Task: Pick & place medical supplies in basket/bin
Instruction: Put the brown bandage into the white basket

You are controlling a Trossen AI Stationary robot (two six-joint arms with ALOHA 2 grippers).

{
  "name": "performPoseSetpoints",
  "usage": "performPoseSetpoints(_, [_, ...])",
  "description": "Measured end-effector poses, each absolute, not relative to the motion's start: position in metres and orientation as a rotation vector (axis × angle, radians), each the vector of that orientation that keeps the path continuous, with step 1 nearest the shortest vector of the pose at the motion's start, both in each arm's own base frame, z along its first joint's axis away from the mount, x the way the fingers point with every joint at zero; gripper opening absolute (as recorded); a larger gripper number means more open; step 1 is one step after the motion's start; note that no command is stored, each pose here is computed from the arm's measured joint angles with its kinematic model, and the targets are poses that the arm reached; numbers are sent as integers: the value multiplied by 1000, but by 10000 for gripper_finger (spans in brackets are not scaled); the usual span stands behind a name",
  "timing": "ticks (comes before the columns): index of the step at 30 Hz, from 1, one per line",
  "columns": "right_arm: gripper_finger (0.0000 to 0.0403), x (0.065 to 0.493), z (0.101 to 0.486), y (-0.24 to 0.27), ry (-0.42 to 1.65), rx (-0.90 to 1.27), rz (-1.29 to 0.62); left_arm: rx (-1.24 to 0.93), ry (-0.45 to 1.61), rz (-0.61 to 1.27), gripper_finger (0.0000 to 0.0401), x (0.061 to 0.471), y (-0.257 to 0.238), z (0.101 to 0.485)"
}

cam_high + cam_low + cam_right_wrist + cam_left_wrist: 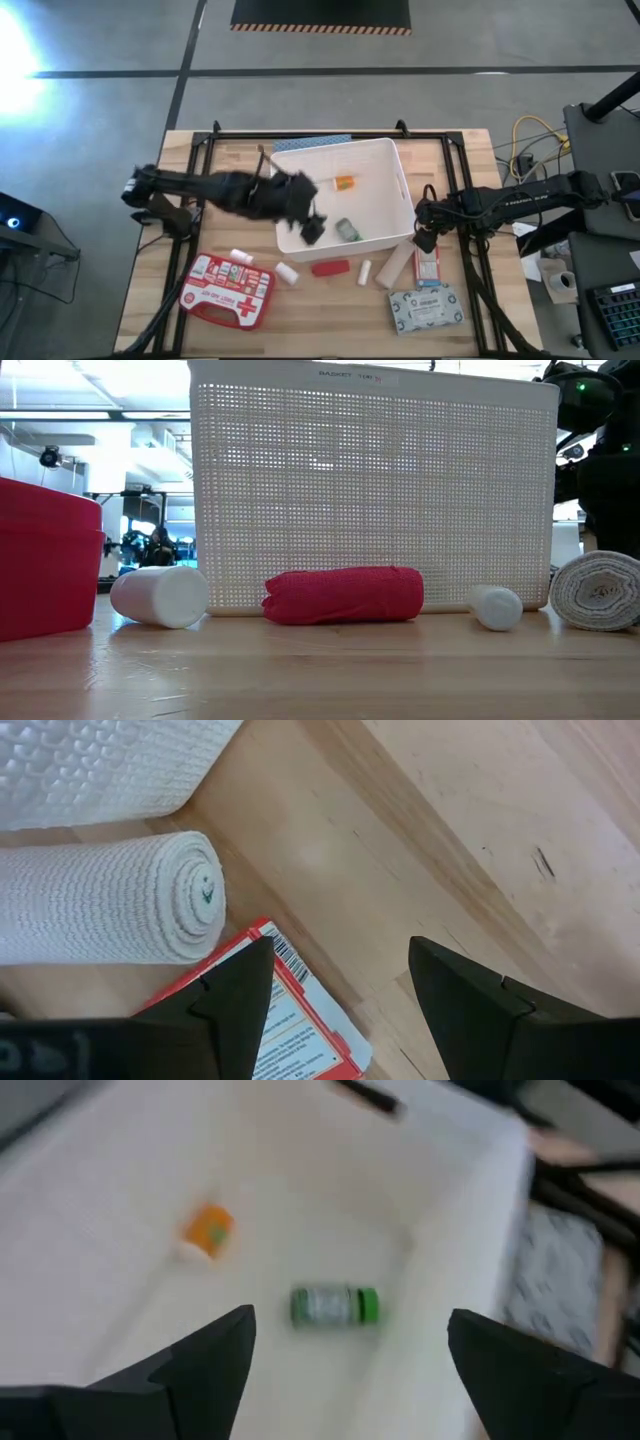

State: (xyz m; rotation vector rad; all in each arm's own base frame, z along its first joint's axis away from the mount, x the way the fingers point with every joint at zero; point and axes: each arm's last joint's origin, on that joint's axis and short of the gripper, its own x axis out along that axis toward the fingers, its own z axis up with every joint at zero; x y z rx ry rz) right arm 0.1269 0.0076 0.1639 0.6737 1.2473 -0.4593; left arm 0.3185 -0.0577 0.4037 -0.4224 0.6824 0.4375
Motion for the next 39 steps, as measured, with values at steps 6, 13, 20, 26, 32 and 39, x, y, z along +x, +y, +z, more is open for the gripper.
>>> performPoseSetpoints(6, [224,134,174,9,1214,673,-372,-552,819,473,310,290,-105,384])
performPoseSetpoints(13, [224,154,193,11,1033,660,-220,-652,816,541,310,262,-162,351])
performPoseSetpoints(20, [224,173,215,5,778,660,-223,-710,843,733,310,248,-167,298])
performPoseSetpoints(26, [224,174,221,-5,717,650,-342,-669,868,857,310,246,-148,265])
performPoseSetpoints(32, [224,168,219,-5,816,658,-320,-674,865,845,310,252,-137,266])
performPoseSetpoints(39, [224,141,221,13,1139,503,-249,-672,831,685,310,252,-155,308])
